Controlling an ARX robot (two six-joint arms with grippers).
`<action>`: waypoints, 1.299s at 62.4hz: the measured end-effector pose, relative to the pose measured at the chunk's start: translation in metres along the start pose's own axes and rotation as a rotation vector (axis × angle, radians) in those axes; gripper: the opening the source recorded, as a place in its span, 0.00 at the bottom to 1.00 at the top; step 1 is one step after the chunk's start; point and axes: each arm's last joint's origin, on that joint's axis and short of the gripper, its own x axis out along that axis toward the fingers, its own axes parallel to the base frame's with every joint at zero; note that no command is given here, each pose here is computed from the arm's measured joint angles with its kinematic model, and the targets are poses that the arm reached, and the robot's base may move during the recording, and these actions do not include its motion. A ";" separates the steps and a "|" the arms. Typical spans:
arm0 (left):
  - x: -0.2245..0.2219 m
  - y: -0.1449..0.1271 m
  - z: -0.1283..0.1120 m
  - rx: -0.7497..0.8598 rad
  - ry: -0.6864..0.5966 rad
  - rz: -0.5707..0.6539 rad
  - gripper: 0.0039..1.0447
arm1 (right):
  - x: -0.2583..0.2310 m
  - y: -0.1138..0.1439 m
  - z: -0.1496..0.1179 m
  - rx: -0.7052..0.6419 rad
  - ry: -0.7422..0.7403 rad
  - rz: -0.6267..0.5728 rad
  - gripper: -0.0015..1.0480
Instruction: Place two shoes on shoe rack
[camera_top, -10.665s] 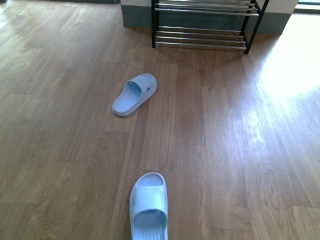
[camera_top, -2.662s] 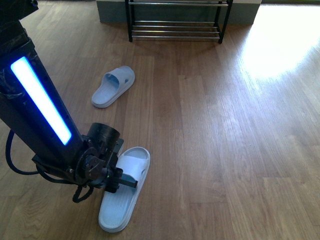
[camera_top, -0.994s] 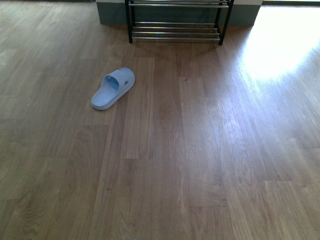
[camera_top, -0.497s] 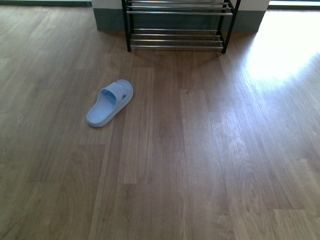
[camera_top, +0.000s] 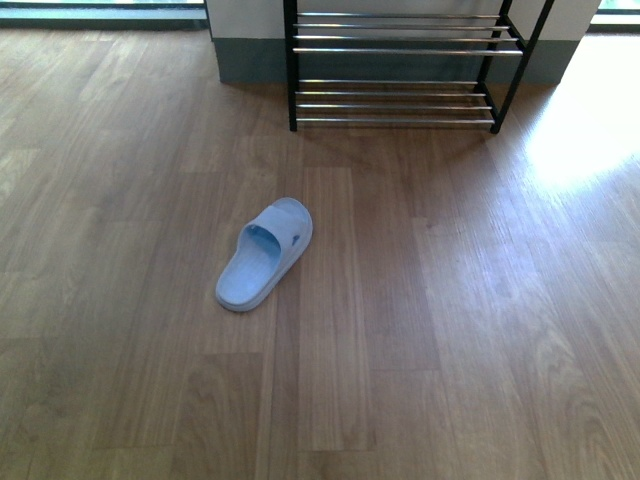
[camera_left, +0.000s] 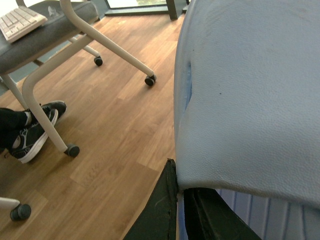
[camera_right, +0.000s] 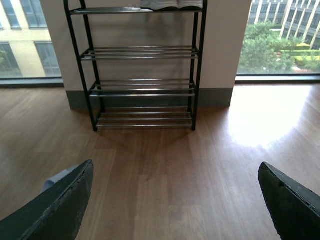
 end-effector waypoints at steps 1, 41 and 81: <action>0.000 0.000 0.000 0.000 0.000 0.000 0.01 | 0.000 0.000 0.000 0.000 0.000 0.000 0.91; 0.000 0.000 0.000 0.001 0.000 -0.002 0.01 | 0.000 0.000 0.000 0.000 0.000 0.002 0.91; 0.000 0.000 0.000 0.002 0.001 -0.003 0.01 | 0.000 0.000 0.000 0.000 0.000 0.000 0.91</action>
